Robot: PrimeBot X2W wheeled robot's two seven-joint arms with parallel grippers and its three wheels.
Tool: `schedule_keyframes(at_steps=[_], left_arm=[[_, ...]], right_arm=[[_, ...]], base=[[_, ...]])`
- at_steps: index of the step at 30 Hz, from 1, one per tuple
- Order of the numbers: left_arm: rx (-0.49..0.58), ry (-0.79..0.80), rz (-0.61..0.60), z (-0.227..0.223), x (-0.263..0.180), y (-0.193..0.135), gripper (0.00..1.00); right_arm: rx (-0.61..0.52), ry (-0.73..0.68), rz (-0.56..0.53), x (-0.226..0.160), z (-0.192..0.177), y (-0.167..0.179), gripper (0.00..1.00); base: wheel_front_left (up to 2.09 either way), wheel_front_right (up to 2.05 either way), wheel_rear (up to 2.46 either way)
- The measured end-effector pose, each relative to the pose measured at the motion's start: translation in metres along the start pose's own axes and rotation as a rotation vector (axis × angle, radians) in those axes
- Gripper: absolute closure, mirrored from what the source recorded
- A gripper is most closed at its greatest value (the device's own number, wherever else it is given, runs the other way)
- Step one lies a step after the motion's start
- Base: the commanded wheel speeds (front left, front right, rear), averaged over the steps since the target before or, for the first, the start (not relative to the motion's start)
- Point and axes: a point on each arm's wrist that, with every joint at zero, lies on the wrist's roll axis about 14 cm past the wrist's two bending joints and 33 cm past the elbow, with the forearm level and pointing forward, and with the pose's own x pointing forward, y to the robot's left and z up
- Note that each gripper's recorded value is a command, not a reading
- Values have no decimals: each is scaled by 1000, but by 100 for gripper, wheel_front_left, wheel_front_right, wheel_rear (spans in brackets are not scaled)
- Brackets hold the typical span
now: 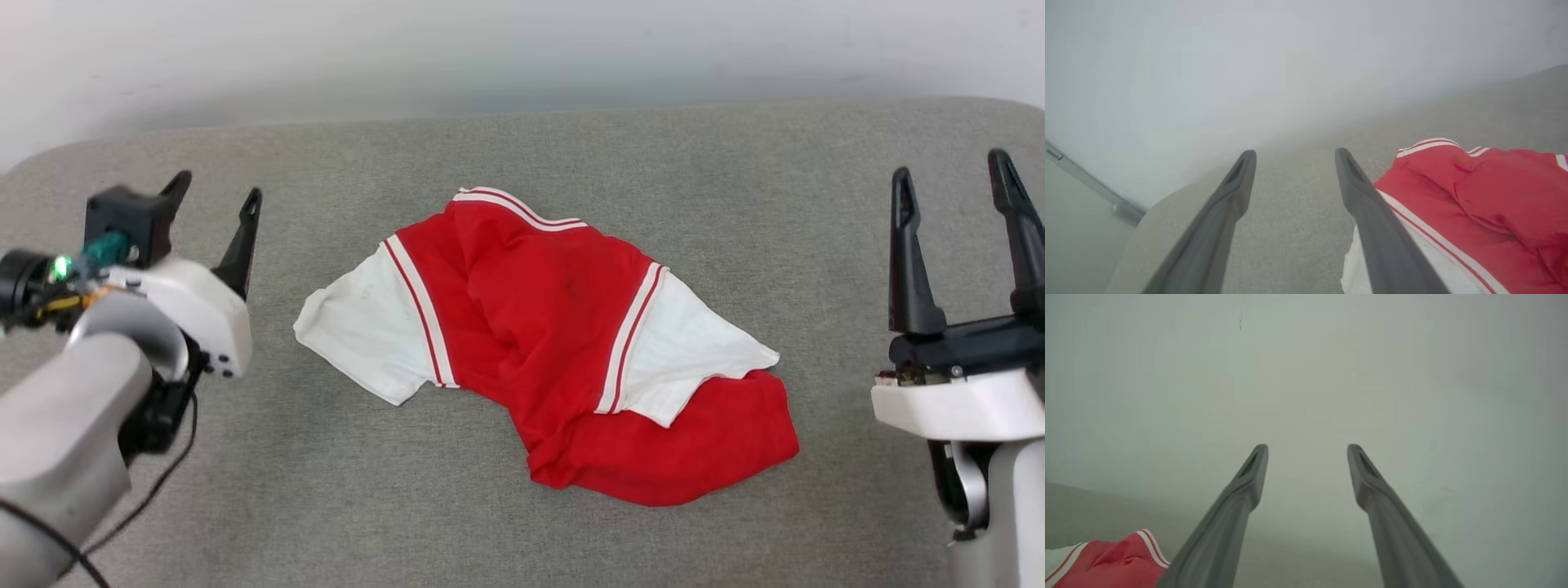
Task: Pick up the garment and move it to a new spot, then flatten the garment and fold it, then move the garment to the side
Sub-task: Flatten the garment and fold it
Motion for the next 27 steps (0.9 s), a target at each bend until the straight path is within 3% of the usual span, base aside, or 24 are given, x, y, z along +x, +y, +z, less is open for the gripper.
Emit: schedule_keyframes(at_steps=[8, 14, 20, 27], left_arm=[[-41, -170, 197, 29, -43, 4, 0], [-76, -213, 322, 18, -83, 1, 0], [-106, -216, 418, 4, -111, 6, 0], [-140, -189, 465, -15, -123, 1, 0]], right_arm=[[-90, 50, 158, 23, -21, 12, 0], [-118, 205, 299, 46, -44, 27, 0], [-124, 582, 440, 36, -95, 40, 0], [-139, 1099, 609, -22, -152, 45, 0]], base=[[0, 0, 0], [0, 0, 0], [0, 0, 0], [0, 0, 0]])
